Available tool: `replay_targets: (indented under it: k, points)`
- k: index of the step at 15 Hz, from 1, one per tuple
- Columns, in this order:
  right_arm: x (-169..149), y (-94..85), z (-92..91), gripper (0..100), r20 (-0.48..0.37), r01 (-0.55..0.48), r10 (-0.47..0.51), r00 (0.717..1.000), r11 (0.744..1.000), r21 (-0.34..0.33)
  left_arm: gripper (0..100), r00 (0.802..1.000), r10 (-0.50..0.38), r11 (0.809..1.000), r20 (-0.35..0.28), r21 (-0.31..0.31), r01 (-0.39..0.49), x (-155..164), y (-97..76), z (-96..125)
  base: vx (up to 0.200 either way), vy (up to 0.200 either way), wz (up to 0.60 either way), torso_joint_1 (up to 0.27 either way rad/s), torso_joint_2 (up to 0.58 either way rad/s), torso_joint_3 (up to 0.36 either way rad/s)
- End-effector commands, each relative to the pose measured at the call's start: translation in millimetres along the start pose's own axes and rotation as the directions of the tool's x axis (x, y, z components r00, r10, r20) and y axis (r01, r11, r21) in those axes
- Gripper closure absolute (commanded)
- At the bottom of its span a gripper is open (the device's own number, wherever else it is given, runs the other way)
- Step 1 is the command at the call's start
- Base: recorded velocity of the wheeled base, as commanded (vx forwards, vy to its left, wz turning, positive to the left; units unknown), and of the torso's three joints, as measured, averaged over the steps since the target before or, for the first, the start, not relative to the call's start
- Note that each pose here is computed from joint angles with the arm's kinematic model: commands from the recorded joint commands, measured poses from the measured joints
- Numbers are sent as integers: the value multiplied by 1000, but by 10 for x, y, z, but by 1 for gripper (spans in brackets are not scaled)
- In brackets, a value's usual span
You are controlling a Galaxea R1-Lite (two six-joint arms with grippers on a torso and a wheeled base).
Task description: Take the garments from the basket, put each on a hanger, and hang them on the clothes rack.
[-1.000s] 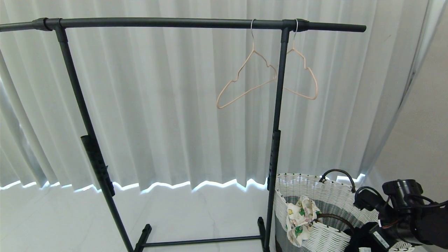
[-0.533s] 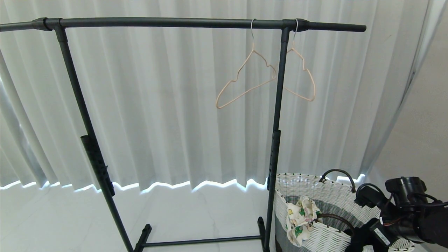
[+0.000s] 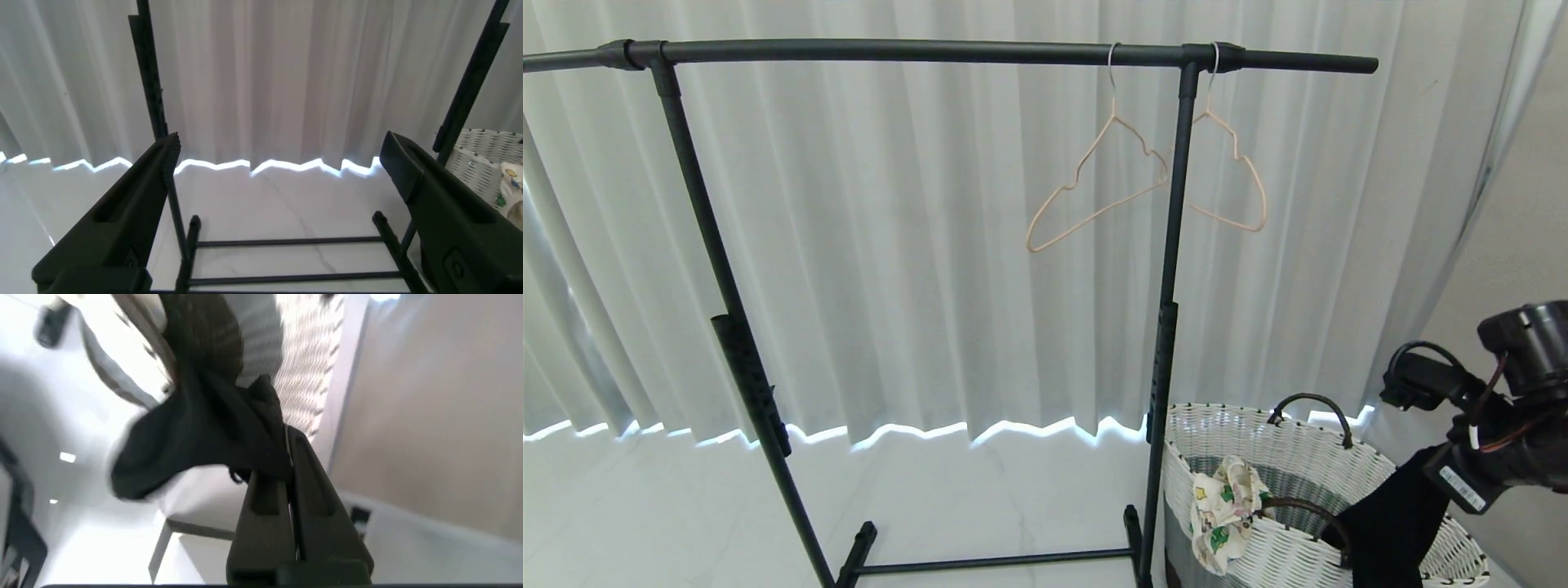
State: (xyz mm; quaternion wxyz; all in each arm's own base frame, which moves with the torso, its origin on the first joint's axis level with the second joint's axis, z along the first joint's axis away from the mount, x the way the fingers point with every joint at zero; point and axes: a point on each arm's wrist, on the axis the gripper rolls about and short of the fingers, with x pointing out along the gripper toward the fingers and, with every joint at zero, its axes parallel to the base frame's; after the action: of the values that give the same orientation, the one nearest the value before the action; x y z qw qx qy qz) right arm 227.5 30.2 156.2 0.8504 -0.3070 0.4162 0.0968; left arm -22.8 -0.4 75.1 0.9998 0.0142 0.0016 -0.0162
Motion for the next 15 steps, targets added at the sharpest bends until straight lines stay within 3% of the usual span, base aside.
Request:
replay_targets:
  k: [1, 6, 11, 13, 15]
  points:
    - [-661, -68, 274, 100, 191, 39, -32, 981, 999, -31, 0, 1000, 0, 1000, 1, -1, 0, 0, 0, 1, -200, 0, 0, 2, 2, 2]
    - [-987, 96, 520, 100, 288, -9, 48, 956, 991, -137, 0, 1000, 0, 1000, 1, -1, 0, 0, 0, 1, -200, 0, 0, 0, 0, 4]
    - [-959, 278, 653, 100, 300, -56, 116, 947, 978, -203, 0, 1000, 2, 1000, 1, -2, -2, 0, 0, 1, -160, 0, 0, 3, 1, 0]
    - [-927, 429, 798, 100, 306, -106, 165, 937, 974, -201, 0, 1000, -1, 1000, 1, 16, 1, 0, -1, 1, 0, 0, 0, 0, 0, 0]
    - [-926, 717, 1083, 100, 333, -197, 243, 911, 966, -168, 0, 1000, -3, 1000, 1, 19, 3, 0, -1, 1, 0, 0, 0, 0, 0, 0]
